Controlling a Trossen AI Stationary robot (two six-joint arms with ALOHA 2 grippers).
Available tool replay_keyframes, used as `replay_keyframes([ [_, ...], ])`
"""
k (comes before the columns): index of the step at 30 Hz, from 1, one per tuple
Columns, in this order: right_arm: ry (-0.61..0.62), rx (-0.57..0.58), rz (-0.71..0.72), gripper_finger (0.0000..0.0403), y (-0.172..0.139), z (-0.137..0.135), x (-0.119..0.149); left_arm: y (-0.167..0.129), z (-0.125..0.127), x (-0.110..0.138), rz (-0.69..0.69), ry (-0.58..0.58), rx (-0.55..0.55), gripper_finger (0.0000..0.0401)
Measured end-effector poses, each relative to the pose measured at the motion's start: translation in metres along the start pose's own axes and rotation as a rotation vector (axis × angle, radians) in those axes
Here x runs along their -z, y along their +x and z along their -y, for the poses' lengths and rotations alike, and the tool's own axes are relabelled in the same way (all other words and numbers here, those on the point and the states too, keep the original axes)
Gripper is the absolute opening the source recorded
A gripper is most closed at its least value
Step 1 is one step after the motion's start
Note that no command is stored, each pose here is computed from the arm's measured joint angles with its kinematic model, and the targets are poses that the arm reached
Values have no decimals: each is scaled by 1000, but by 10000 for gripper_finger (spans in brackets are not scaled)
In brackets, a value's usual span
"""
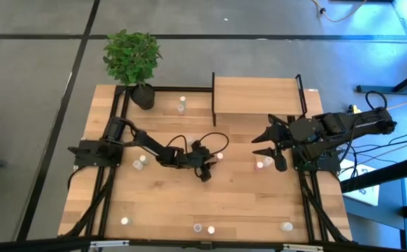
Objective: Pick and place medicine bottles onto shelf by color
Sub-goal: Put the top left pink pill bottle on the shelf
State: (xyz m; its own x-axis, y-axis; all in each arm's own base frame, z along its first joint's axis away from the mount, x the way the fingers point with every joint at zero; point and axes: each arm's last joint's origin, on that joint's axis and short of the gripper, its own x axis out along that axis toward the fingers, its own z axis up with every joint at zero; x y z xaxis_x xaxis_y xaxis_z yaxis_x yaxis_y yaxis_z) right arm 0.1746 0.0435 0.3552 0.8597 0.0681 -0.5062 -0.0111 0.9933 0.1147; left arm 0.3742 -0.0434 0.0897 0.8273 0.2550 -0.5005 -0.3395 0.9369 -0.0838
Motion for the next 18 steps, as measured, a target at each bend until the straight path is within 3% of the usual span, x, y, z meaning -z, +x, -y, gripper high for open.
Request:
replay_keyframes([
  [18,-1,1,0,182,0,0,0,2,-3,-3,4,-13,36,139],
])
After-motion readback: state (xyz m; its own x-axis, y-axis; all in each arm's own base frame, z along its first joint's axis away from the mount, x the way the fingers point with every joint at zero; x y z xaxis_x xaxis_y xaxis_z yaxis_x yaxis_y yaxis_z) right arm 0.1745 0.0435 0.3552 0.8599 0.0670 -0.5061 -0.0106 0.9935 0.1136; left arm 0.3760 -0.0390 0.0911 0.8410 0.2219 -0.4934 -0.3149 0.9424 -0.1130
